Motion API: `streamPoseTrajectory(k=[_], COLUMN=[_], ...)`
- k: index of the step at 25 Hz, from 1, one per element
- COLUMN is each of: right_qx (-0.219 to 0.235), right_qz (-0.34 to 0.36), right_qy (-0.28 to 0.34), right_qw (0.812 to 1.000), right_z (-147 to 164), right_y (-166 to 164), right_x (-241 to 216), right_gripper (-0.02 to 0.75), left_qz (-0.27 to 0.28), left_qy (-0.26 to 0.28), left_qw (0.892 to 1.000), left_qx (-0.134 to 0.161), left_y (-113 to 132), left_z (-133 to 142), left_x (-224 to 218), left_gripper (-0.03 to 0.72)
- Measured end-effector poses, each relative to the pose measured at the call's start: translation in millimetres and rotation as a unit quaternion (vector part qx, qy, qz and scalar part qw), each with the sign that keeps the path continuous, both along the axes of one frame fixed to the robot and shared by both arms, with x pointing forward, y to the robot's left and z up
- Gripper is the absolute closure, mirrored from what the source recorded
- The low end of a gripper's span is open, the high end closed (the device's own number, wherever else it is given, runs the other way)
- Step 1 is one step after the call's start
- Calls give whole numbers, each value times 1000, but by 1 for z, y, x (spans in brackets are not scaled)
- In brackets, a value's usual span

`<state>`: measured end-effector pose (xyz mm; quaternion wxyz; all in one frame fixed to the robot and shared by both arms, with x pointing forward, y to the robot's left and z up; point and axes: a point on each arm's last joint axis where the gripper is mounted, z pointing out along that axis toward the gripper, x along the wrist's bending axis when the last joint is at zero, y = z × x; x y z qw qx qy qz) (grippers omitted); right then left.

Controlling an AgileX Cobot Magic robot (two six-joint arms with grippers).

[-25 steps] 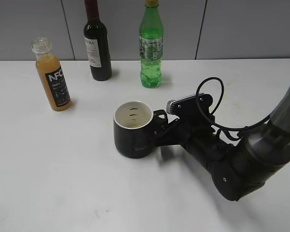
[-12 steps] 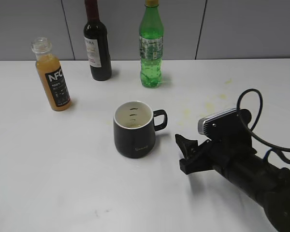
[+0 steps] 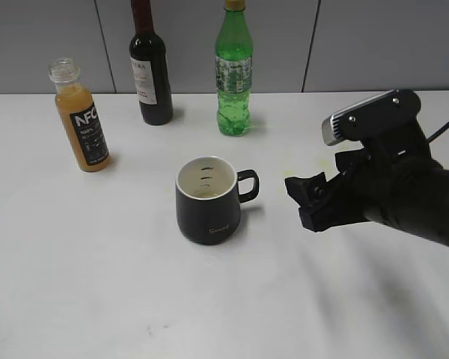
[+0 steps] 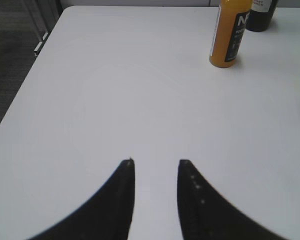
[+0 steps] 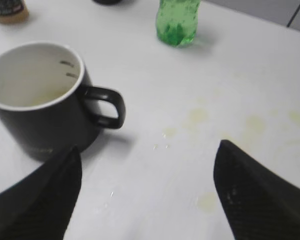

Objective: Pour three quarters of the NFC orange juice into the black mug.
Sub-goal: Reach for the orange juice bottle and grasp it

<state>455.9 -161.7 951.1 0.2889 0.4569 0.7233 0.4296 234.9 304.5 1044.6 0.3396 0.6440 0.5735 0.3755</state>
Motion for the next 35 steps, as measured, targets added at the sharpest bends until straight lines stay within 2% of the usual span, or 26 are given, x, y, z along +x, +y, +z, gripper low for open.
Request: streamPoseTrajectory(k=[5, 7, 11, 15, 18, 24, 30, 35], right_qx=[-13, -16, -59, -57, -38, -2, 29, 31], right_qz=[59, 66, 63, 42, 16, -98, -176, -209], right_qy=[131, 162, 185, 162, 145, 94, 14, -10], right_qw=[990, 984, 979, 984, 989, 991, 984, 977], right_z=[27, 32, 48, 77, 95, 117, 119, 93], right_y=[-1, -8, -27, -49, -67, -115, -136, -140], right_x=[-15, -23, -43, -70, -91, -137, -183, -208], right_gripper=[118, 123, 127, 129, 130, 136, 141, 141], left_qz=[0, 0, 0, 0, 0, 0, 0, 0], left_qy=[0, 0, 0, 0, 0, 0, 0, 0], left_qw=[1000, 1000, 1000, 1000, 1000, 1000, 1000, 1000], left_qx=[0, 0, 0, 0, 0, 0, 0, 0], left_y=[0, 0, 0, 0, 0, 0, 0, 0], left_z=[0, 0, 0, 0, 0, 0, 0, 0], left_x=[0, 0, 0, 0, 0, 0, 0, 0], left_gripper=[452, 452, 452, 452, 452, 452, 452, 452])
